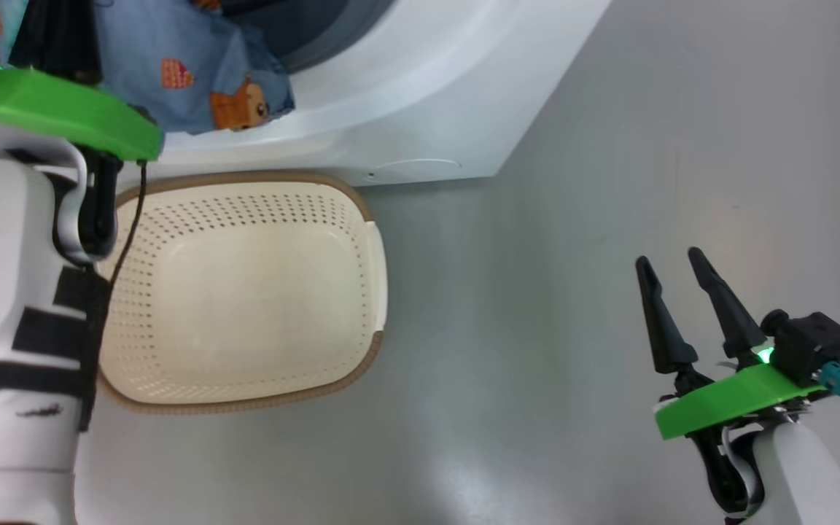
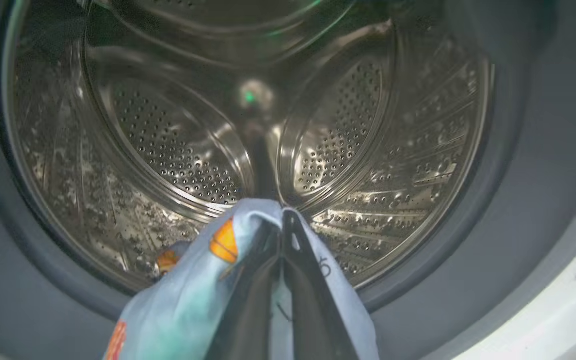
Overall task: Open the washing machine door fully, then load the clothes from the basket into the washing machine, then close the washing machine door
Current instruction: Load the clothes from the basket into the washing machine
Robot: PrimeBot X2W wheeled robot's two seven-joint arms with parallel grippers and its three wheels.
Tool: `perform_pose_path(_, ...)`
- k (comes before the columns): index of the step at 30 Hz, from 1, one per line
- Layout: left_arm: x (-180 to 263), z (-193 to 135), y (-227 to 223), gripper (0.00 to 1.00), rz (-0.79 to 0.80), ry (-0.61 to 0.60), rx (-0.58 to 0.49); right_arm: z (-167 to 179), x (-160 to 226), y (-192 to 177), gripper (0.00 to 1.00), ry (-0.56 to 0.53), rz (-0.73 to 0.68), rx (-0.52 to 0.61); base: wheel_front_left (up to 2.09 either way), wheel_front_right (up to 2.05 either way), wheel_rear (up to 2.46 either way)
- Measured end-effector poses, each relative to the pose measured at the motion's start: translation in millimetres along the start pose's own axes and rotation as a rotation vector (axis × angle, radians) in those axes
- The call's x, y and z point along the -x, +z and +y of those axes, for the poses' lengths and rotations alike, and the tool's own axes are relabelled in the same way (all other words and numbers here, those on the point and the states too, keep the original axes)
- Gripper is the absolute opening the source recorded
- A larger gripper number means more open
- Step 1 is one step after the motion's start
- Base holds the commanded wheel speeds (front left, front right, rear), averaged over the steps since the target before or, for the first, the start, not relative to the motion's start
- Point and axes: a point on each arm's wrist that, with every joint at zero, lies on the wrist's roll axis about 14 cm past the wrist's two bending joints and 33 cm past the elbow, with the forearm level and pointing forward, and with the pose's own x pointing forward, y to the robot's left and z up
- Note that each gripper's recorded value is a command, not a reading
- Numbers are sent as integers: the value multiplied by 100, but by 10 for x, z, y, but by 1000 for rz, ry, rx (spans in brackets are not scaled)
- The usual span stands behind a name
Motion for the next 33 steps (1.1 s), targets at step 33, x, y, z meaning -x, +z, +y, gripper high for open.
perform_pose_path(33,-975,12,313,0,-146,-30,-65,-101,-135,-173,100,-29,37,0,0,0,0)
